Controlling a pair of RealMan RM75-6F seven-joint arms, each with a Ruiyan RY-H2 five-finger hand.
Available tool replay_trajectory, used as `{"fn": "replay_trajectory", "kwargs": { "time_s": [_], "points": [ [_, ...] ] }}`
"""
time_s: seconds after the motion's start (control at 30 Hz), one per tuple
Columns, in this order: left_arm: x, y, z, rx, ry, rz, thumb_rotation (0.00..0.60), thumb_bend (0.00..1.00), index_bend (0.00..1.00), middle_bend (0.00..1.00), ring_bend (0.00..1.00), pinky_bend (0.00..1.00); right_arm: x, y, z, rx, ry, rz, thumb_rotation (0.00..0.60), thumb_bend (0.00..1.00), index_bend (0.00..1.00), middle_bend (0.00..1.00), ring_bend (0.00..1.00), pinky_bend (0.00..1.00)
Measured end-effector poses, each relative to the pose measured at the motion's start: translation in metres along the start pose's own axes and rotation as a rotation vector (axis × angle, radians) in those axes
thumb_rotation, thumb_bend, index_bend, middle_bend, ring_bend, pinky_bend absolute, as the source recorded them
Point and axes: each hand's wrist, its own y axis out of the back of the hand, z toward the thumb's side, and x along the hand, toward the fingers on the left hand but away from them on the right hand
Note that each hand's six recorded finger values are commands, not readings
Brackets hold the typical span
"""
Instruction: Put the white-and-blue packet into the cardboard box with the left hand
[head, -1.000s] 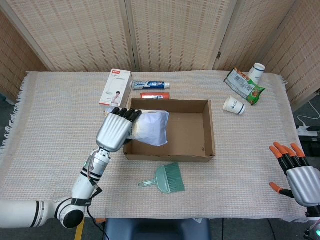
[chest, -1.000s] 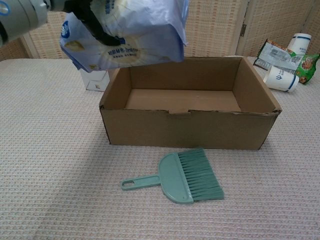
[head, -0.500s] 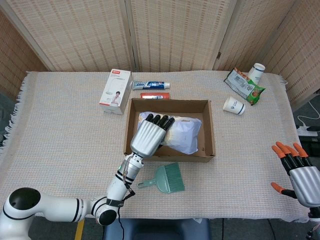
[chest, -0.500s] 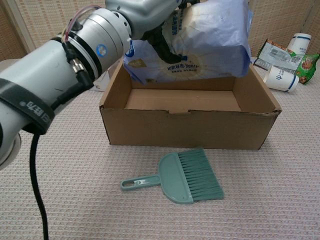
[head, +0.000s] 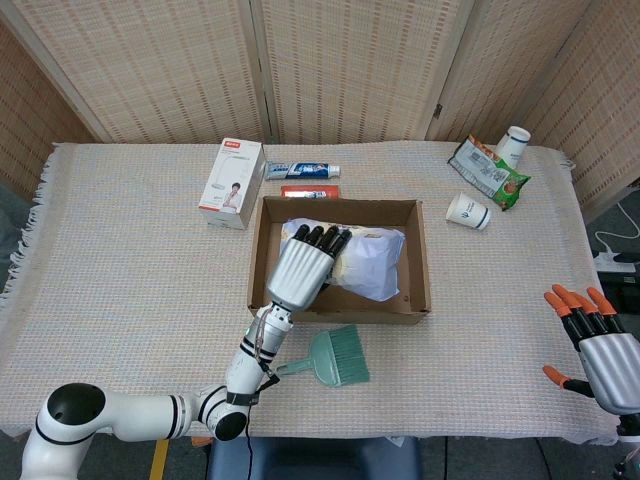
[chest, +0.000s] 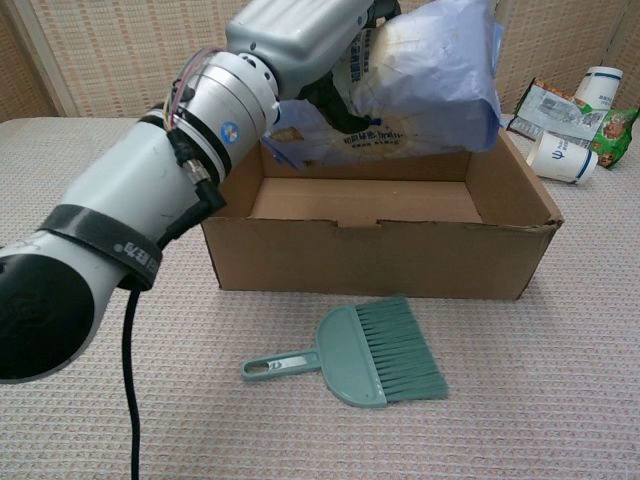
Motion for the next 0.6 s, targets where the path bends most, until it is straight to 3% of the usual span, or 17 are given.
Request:
{"fn": "replay_trajectory", "kwargs": {
  "time_s": [0.07, 0.17, 0.6],
  "points": [
    [-0.001, -0.003, -0.002, 0.007, 0.001, -0.020, 0.600, 0.24, 0.00, 0.03, 0.03, 0.17, 0.000, -0.001, 0.000, 0.001, 0.000, 0.003, 0.600, 0.00, 0.06, 0.03, 0.00, 0.00],
    [-0.001, -0.003, -0.006, 0.002, 0.004, -0.037, 0.600, 0.22, 0.00, 0.00, 0.00, 0.09, -0.001, -0.003, 0.000, 0.004, -0.002, 0.008, 0.600, 0.00, 0.06, 0.03, 0.00, 0.00],
    [0.002, 0.015, -0.037, 0.041, 0.052, -0.013, 0.600, 0.21, 0.00, 0.00, 0.00, 0.07, -0.002, -0.004, -0.001, 0.008, -0.005, 0.011, 0.600, 0.00, 0.06, 0.03, 0.00, 0.00]
  ]
}}
